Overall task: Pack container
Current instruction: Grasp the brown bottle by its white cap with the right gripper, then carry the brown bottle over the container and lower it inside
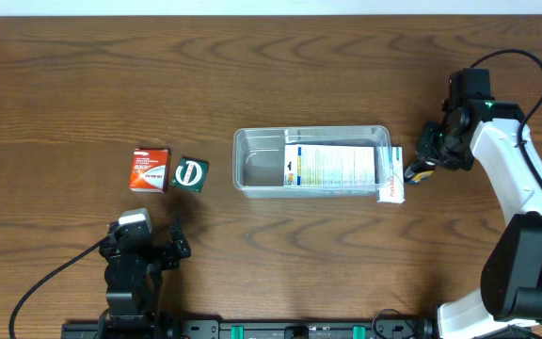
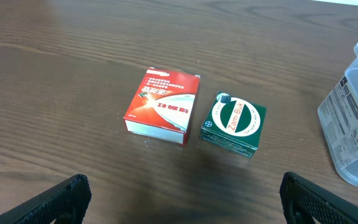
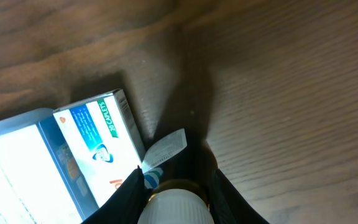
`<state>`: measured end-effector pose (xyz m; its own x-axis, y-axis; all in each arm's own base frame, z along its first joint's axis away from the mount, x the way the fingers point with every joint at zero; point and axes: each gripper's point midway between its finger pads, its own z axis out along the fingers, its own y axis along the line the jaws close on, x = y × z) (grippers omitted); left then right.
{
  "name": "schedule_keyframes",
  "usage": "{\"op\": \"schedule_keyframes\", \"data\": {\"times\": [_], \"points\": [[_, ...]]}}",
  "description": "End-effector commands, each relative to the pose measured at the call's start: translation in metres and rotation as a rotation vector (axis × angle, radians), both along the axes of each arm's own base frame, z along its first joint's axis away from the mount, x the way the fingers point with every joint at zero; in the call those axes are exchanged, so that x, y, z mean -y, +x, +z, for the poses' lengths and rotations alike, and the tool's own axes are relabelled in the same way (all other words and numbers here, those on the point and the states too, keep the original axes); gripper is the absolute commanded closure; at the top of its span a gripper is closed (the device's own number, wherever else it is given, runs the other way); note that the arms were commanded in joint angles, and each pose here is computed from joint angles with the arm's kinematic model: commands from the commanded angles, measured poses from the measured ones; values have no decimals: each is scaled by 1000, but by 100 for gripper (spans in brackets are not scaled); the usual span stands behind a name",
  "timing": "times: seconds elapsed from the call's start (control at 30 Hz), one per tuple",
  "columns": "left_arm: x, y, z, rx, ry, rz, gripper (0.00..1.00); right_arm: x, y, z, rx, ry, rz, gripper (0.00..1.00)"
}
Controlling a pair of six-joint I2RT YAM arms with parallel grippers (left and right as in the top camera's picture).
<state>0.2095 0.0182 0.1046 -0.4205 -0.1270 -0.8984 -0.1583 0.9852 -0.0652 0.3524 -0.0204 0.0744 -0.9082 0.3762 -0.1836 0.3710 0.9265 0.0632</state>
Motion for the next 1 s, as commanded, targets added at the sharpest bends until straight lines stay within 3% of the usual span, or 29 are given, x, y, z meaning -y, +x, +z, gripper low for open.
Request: {"op": "schedule_keyframes", "data": {"times": [0.0, 0.2, 0.5, 0.97], "points": [[-1, 0, -2, -3, 9, 2, 2, 3, 5, 12, 36, -4, 16, 79], [-1, 0, -2, -3, 9, 2, 2, 3, 8, 21, 61, -9, 27, 77], [-1, 0, -2, -3, 9, 2, 2, 2, 17, 71, 176, -38, 103, 78], [-1, 0, -2, -3, 9, 2, 2, -57, 24, 129, 368, -111, 382, 79]]}}
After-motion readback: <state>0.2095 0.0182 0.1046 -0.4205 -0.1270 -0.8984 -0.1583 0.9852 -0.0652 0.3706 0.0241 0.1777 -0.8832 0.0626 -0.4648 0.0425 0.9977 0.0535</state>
